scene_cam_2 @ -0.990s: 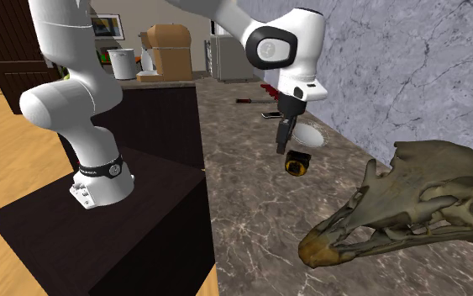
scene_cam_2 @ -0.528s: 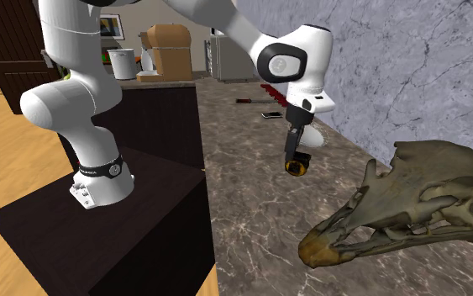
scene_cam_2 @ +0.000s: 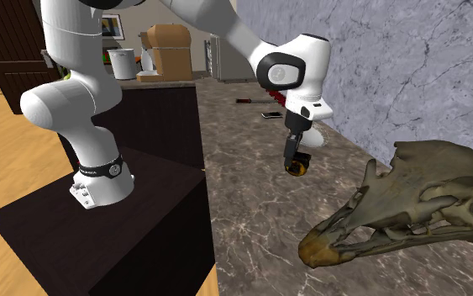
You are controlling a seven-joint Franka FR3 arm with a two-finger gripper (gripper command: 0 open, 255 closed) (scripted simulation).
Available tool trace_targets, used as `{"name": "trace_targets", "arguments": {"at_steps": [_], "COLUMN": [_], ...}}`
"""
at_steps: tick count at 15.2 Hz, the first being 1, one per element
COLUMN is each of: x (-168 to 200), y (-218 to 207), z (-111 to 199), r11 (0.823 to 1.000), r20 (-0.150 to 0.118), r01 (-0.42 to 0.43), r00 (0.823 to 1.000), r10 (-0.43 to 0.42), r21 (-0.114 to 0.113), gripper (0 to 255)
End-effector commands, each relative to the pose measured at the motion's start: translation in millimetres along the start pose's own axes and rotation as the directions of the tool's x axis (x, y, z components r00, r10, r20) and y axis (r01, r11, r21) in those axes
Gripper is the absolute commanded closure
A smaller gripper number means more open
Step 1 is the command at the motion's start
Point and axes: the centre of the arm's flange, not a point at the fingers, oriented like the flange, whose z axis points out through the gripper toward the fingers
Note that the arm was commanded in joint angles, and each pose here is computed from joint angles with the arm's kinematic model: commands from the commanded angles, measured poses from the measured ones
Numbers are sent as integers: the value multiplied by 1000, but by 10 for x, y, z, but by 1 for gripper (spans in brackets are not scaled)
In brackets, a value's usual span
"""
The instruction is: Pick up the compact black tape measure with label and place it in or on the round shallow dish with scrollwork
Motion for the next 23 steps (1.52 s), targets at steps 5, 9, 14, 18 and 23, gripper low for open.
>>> {"name": "trace_targets", "arguments": {"at_steps": [5,9,14,18,23], "x": [0,2,-6,-15,-28], "y": [0,-3,-2,-6,-12], "z": [0,-1,-105,-316,-579], "r11": [1000,1000,1000,1000,1000], "r20": [0,0,0,0,0], "r01": [0,0,0,0,0], "r00": [1000,1000,1000,1000,1000], "r10": [0,0,0,0,0], "r21": [0,0,0,0,0], "gripper": [255,255,255,255,255]}}
